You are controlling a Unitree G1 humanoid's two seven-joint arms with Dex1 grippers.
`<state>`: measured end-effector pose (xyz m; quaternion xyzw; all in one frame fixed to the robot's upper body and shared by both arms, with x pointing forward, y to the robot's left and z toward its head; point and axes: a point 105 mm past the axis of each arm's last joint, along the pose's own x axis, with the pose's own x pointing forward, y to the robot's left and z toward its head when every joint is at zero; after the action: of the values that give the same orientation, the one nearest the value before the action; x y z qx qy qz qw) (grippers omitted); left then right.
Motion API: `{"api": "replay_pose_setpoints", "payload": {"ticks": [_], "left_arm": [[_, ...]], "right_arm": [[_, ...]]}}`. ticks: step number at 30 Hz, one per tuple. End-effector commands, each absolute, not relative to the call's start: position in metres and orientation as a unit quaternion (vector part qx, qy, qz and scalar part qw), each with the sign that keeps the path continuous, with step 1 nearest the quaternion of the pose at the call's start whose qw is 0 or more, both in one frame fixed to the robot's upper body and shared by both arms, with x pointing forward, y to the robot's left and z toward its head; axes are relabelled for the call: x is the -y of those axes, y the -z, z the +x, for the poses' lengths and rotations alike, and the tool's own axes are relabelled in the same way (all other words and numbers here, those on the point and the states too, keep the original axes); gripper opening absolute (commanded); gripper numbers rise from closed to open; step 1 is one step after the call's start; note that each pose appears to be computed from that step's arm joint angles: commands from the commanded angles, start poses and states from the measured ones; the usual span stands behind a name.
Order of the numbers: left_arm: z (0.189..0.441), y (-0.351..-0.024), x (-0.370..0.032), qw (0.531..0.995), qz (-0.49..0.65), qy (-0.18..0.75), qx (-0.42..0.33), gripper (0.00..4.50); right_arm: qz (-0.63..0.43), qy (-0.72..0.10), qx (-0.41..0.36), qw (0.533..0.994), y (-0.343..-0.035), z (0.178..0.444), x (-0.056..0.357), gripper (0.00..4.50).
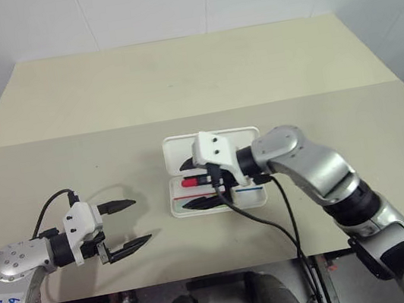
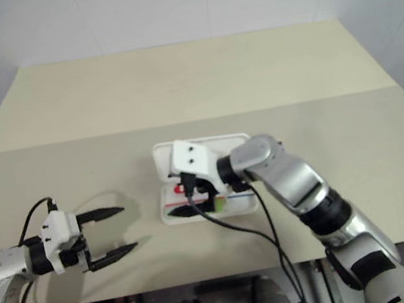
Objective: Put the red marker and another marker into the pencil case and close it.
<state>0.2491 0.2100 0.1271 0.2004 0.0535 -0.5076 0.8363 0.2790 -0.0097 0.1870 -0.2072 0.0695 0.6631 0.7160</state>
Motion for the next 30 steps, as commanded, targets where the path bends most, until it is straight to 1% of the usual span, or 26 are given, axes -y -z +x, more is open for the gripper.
{"api": "replay_pose_setpoints", "payload": {"ticks": [1, 4, 5, 6, 8, 9, 14, 16, 19, 22, 24, 30], "left_arm": [[0.25, -0.136, -0.203, 0.832, 0.201, 0.517, -0.032, 4.5], [0.251, -0.137, -0.202, 0.832, 0.197, 0.518, -0.028, 4.5], [0.251, -0.137, -0.202, 0.831, 0.197, 0.519, -0.027, 4.5], [0.252, -0.137, -0.202, 0.832, 0.195, 0.519, -0.025, 4.5], [0.256, -0.138, -0.198, 0.833, 0.189, 0.519, -0.016, 4.5], [0.257, -0.139, -0.196, 0.834, 0.186, 0.519, -0.011, 4.5], [0.267, -0.146, -0.191, 0.842, 0.171, 0.512, 0.01, 4.5], [0.269, -0.147, -0.185, 0.844, 0.161, 0.511, 0.021, 4.5], [0.273, -0.152, -0.176, 0.847, 0.152, 0.507, 0.042, 4.5], [0.276, -0.159, -0.167, 0.85, 0.143, 0.502, 0.065, 4.5], [0.278, -0.164, -0.16, 0.849, 0.141, 0.504, 0.076, 4.5], [0.275, -0.167, -0.15, 0.847, 0.138, 0.505, 0.09, 4.5]], "right_arm": [[-0.164, -0.657, -0.058, 0.734, -0.203, 0.267, 0.037, 4.47], [-0.129, -0.646, -0.065, 0.749, -0.205, 0.256, 0.059, 4.47], [-0.121, -0.629, -0.076, 0.764, -0.201, 0.256, 0.069, 4.47], [-0.116, -0.603, -0.088, 0.785, -0.196, 0.257, 0.083, 4.47], [-0.105, -0.507, -0.118, 0.847, -0.181, 0.265, 0.122, 4.47], [-0.104, -0.472, -0.123, 0.867, -0.177, 0.267, 0.135, 4.47], [-0.097, -0.335, -0.102, 0.932, -0.172, 0.286, 0.164, 4.47], [-0.086, -0.267, -0.091, 0.956, -0.166, 0.297, 0.178, 4.47], [-0.072, -0.2, -0.083, 0.974, -0.156, 0.309, 0.19, 4.47], [-0.057, -0.163, -0.078, 0.982, -0.147, 0.318, 0.192, 4.47], [-0.047, -0.149, -0.072, 0.985, -0.141, 0.328, 0.185, 4.47], [-0.023, -0.124, -0.065, 0.99, -0.124, 0.347, 0.177, 4.47]]}}
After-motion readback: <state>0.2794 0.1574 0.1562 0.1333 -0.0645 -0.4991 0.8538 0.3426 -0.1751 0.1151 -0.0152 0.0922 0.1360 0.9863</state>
